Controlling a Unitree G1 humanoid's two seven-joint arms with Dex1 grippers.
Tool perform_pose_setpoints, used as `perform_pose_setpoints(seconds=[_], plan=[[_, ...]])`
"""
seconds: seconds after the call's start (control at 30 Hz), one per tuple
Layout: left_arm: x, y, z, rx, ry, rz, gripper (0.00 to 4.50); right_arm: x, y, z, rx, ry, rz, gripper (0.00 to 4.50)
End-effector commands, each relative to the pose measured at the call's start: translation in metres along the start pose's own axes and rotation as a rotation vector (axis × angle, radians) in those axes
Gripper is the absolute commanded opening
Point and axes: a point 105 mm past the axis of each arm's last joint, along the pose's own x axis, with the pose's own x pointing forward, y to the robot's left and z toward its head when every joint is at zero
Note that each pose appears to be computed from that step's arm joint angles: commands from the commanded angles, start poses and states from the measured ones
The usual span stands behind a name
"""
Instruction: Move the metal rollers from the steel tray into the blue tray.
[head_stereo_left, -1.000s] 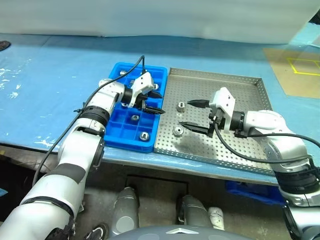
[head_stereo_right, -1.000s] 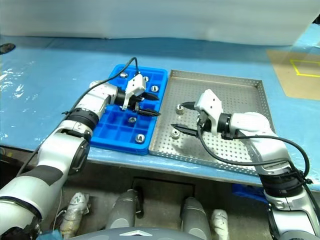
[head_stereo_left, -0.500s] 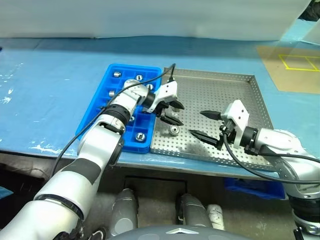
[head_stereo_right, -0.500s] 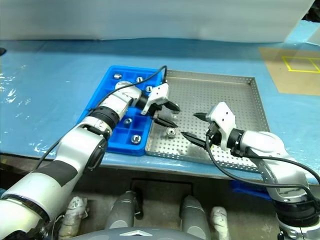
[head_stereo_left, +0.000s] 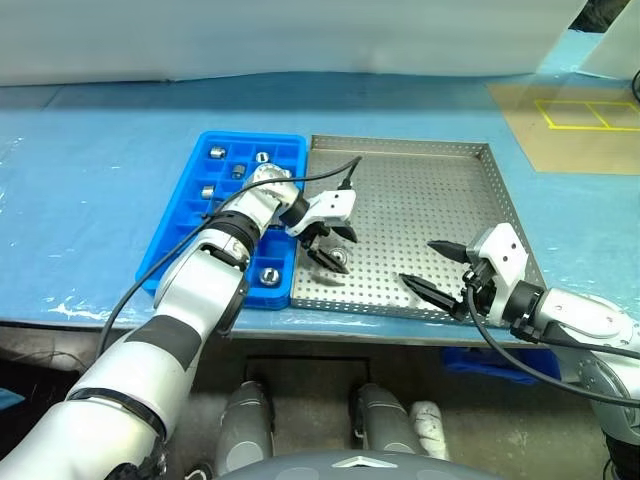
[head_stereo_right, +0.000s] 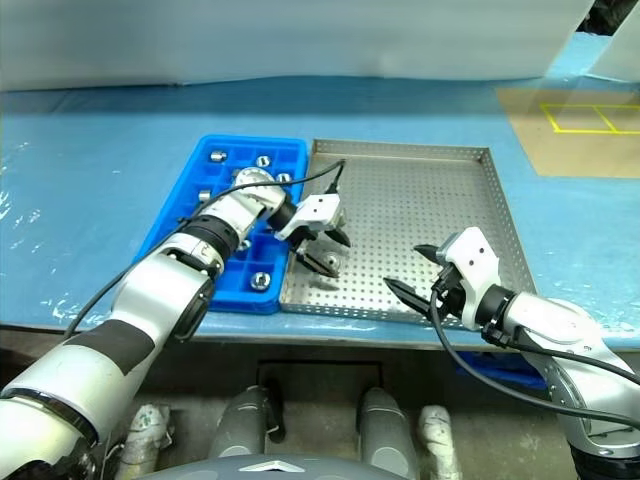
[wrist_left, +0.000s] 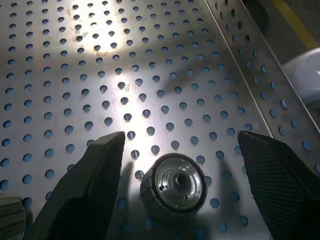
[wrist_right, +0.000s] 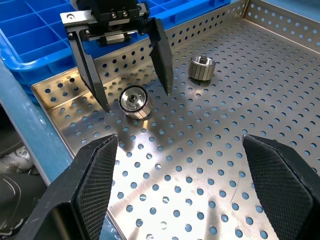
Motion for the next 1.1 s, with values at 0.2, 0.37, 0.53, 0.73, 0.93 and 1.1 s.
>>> perform_pose_setpoints(seconds=[0.2, 0.37, 0.53, 0.73, 0.93, 1.1], plan=[[-0.002, 0.006, 0.006, 0.083, 0.048, 0.024, 3.78, 0.003, 0.002, 0.009, -0.039, -0.047, -0.001, 4.11], [0.006, 0.002, 0.005, 0.089, 0.052, -0.001, 3.78, 0.005, 0.003, 0.009, -0.043, -0.048, 0.001, 4.11], [0.007, 0.0, -0.008, 0.112, 0.122, 0.003, 3.78, 0.005, 0.002, 0.009, -0.044, -0.049, -0.001, 4.11], [0.001, 0.0, -0.015, 0.152, 0.189, 0.0, 3.78, 0.006, 0.003, 0.009, -0.046, -0.05, -0.001, 4.11], [0.002, 0.004, -0.018, 0.225, 0.254, 0.023, 3.78, 0.009, 0.002, 0.01, -0.052, -0.056, -0.009, 4.11], [0.005, 0.002, -0.02, 0.234, 0.256, 0.02, 3.78, 0.01, 0.003, 0.01, -0.053, -0.06, -0.014, 4.11]])
